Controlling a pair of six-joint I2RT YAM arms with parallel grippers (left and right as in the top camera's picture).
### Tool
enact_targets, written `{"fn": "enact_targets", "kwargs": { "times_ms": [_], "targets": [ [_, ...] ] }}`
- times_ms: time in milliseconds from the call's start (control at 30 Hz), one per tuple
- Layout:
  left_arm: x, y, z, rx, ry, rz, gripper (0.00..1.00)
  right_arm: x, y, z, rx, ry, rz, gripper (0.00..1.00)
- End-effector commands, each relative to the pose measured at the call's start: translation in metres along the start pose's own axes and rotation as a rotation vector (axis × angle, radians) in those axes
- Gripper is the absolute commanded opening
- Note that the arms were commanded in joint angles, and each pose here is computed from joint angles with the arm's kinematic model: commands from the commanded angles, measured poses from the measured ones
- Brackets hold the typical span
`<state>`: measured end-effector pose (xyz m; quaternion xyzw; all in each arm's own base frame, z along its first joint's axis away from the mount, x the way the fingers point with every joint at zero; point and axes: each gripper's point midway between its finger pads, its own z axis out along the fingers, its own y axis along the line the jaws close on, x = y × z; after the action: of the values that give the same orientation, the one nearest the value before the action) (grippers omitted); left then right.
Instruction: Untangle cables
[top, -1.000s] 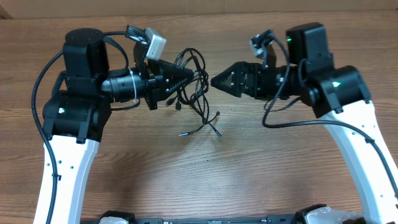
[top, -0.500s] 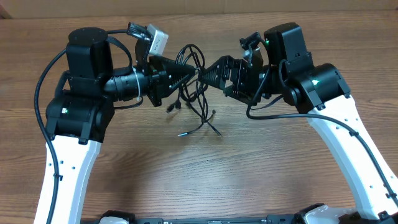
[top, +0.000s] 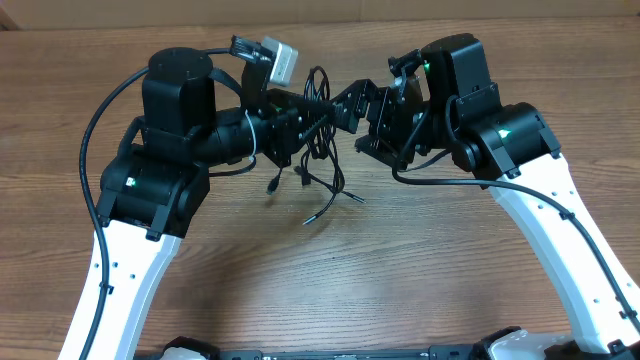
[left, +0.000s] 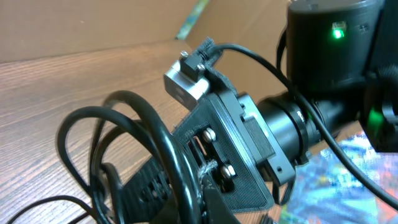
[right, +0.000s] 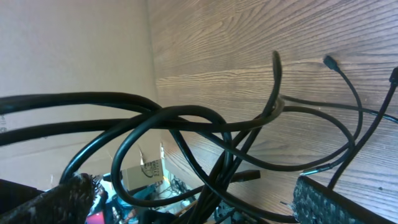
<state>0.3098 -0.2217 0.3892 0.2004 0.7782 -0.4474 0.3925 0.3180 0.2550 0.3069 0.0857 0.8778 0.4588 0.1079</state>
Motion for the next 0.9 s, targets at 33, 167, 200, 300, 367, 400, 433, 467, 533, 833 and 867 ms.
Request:
{"fn": "enact_targets", "kwargs": {
  "times_ms": [33, 167, 200, 300, 367, 400, 433, 467, 533, 833, 867],
  "targets": [
    [-0.014, -0.009, -0.003, 0.009, -0.052, -0.033, 0.04, 0.0, 0.005, -0.002, -0.007, -0.011, 0.002, 1.0],
    [-0.021, -0.02, -0.004, 0.065, -0.069, -0.003, 0.05, -0.001, 0.003, 0.0, 0.005, -0.018, -0.003, 1.0],
    [-0.022, -0.022, -0.004, 0.073, -0.072, 0.003, 0.04, -0.002, 0.001, 0.001, 0.016, -0.022, 0.001, 1.0],
    [-0.023, -0.022, -0.005, 0.076, -0.074, 0.007, 0.04, -0.005, -0.008, 0.004, 0.052, -0.038, 0.014, 0.99],
    [-0.021, -0.022, -0.004, 0.074, -0.069, 0.011, 0.04, -0.009, -0.014, 0.004, 0.082, -0.059, 0.021, 0.83],
    [-0.019, -0.021, -0.004, 0.071, -0.063, 0.017, 0.04, -0.01, -0.017, 0.004, 0.099, -0.071, 0.022, 0.75],
    [-0.017, -0.02, -0.004, 0.065, -0.055, 0.025, 0.04, -0.012, -0.02, 0.003, 0.112, -0.08, 0.019, 0.67],
    [-0.015, -0.018, -0.004, 0.06, -0.048, 0.036, 0.04, -0.012, -0.021, 0.003, 0.119, -0.082, 0.017, 0.63],
    [-0.01, -0.016, -0.004, 0.051, -0.029, 0.059, 0.04, -0.013, -0.023, 0.002, 0.126, -0.082, 0.002, 0.52],
    [-0.004, -0.014, -0.003, 0.047, -0.009, 0.069, 0.04, -0.016, -0.037, -0.001, 0.191, -0.108, -0.001, 0.04],
    [-0.004, -0.015, -0.003, 0.047, -0.009, 0.069, 0.04, -0.016, -0.038, -0.001, 0.196, -0.109, 0.0, 0.04]
  ]
}}
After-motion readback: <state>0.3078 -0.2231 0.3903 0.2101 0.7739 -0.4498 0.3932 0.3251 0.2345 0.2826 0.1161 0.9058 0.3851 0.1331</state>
